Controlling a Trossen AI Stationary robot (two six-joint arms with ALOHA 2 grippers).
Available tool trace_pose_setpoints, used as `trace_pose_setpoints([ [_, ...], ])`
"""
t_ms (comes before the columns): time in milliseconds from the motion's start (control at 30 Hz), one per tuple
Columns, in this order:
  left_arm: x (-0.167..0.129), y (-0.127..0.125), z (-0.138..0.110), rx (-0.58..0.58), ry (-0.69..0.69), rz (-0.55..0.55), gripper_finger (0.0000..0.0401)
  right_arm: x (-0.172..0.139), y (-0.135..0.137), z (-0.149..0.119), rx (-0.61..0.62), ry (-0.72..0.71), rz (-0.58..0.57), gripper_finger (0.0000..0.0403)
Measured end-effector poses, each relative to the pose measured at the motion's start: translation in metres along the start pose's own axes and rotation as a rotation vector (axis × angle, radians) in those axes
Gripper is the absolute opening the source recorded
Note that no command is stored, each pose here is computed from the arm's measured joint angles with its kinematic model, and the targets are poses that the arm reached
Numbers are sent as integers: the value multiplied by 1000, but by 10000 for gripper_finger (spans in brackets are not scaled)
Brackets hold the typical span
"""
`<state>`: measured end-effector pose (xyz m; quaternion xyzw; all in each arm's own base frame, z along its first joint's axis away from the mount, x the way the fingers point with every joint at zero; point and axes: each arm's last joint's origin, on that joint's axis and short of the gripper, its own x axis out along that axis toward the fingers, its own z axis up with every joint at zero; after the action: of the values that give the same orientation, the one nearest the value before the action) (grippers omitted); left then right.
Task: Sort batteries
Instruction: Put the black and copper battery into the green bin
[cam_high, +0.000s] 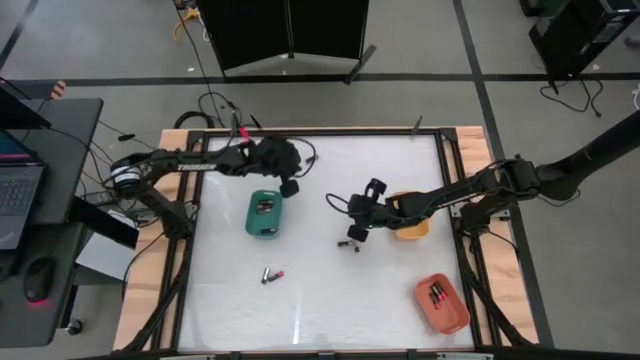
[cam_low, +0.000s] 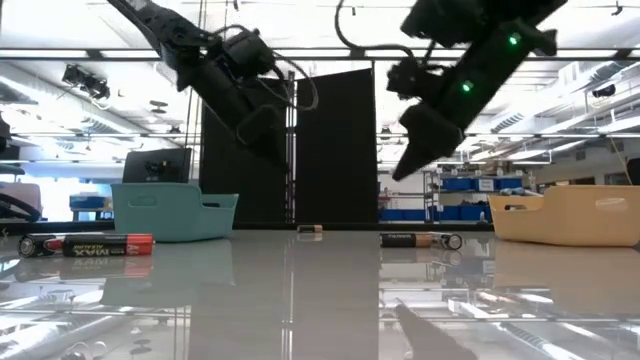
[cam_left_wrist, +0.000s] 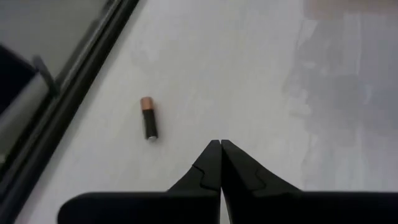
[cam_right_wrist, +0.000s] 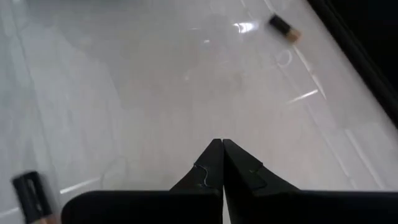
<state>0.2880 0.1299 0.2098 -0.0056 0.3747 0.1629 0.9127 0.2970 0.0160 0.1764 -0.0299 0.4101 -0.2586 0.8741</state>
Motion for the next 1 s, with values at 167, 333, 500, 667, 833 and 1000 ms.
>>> trace_pose_setpoints([
  [167,13,20,7,-48,62,27,28,2,-2,-12,36,-19,7,8],
  [333,35,32,14,-46,122,-8,65,3,-1,-16,51,-32,21,9],
  [500,62,41,17,-50,179,-53,111,2,1,-18,48,-33,27,9],
  [667,86,45,20,-44,191,-53,152,2,2,-18,46,-34,31,10],
  [833,100,51,17,-49,206,-11,180,0,5,-19,39,-39,41,10],
  [1000,109,62,11,-74,226,12,188,-2,8,-19,35,-46,49,10],
])
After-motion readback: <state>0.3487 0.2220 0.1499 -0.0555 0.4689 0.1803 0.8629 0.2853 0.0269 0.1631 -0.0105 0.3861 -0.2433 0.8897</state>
